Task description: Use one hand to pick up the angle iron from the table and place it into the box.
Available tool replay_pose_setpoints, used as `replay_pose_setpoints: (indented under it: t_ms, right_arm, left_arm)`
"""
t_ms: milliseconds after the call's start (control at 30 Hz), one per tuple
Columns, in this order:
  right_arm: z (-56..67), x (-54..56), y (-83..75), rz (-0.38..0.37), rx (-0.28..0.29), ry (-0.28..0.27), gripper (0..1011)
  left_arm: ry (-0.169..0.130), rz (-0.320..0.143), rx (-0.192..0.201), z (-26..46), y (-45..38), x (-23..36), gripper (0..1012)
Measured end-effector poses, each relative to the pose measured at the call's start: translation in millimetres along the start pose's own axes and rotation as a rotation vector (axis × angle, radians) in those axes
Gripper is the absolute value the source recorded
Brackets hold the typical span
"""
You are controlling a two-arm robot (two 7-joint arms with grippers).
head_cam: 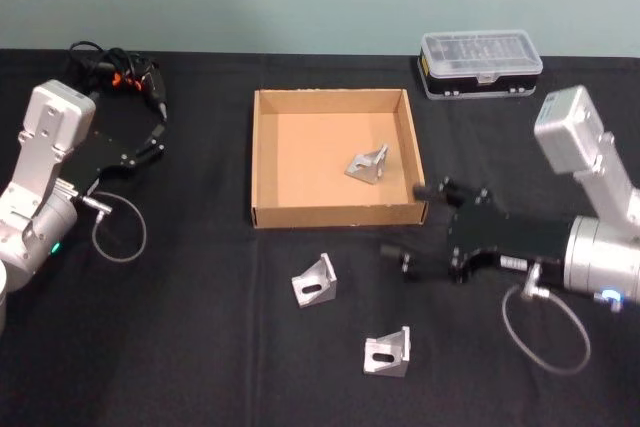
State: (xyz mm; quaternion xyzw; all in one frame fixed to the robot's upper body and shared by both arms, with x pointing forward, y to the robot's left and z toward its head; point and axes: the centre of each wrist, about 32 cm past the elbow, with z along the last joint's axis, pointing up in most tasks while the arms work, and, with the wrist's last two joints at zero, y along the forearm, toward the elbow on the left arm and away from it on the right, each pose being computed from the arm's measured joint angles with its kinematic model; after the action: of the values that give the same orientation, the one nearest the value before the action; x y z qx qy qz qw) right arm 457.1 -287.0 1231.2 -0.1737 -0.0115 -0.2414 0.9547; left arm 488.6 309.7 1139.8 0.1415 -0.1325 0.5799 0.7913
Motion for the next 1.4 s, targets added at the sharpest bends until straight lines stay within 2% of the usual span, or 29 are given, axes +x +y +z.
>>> replay_pose_setpoints:
  t_ms: [133,367,867,1167,1400]
  right_arm:
    - [-5.8,-8.2,-1.2,0.040,-0.029,0.024,1004]
    - [-9.9,-13.2,-1.7,0.093,-0.064,0.035,1004]
    - [-13.3,-8.8,2.3,0.188,-0.195,-0.024,1004]
    - [-18.9,-7.7,8.3,0.212,-0.234,-0.035,1004]
    - [-23.6,-8.4,11.5,0.219,-0.242,-0.033,1004]
  left_arm:
    - [0.000,0.000,0.000,0.0,0.0,0.0,1000]
    - [0.000,0.000,0.000,0.0,0.0,0.0,1000]
    - [0.000,0.000,0.000,0.0,0.0,0.0,1000]
    - [0.000,0.000,0.000,0.0,0.0,0.0,1000]
    - [0.000,0.000,0.000,0.0,0.0,0.0,1000]
